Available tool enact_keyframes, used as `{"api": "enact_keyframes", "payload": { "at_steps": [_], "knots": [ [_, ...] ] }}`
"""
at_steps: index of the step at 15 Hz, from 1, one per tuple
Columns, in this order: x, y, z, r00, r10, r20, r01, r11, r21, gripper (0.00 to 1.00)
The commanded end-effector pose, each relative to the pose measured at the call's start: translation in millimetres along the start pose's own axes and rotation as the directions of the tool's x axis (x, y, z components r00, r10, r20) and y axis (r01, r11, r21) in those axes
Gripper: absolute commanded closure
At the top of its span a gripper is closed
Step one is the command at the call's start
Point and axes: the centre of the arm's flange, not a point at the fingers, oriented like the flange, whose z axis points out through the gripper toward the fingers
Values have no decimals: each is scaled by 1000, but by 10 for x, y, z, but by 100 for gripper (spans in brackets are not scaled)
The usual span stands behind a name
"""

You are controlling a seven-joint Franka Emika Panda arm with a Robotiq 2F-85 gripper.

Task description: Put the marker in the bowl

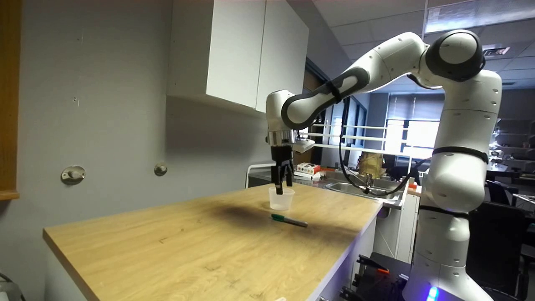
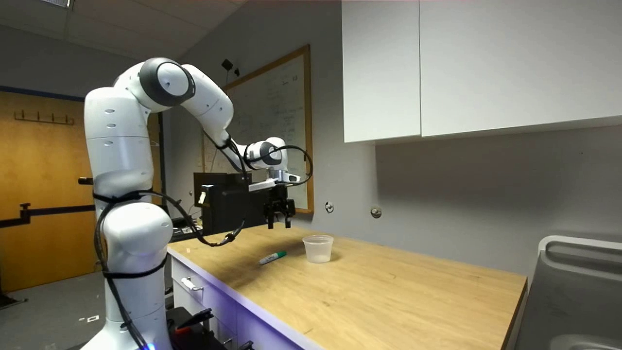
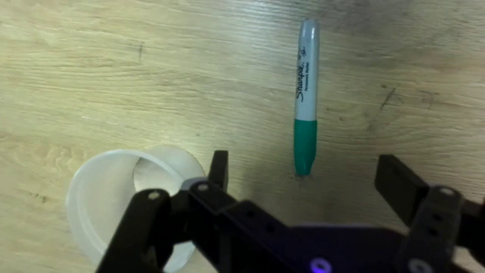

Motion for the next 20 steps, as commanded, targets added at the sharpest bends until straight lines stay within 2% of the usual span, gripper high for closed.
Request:
{"api": "enact_keyframes", "payload": {
  "at_steps": [1, 6, 17, 18, 19, 20],
  "knots": [
    [204, 36, 124, 995, 56, 85, -66, 991, 116, 0],
    [183, 34, 461, 981, 78, 179, -114, 972, 203, 0],
    [257, 46, 989, 957, 39, 287, -104, 971, 215, 0],
    [261, 39, 1015, 956, 35, 291, -100, 972, 214, 25],
    [265, 36, 1036, 955, 32, 296, -98, 972, 213, 25],
    [268, 34, 1051, 953, 33, 302, -100, 973, 209, 32]
  ]
}}
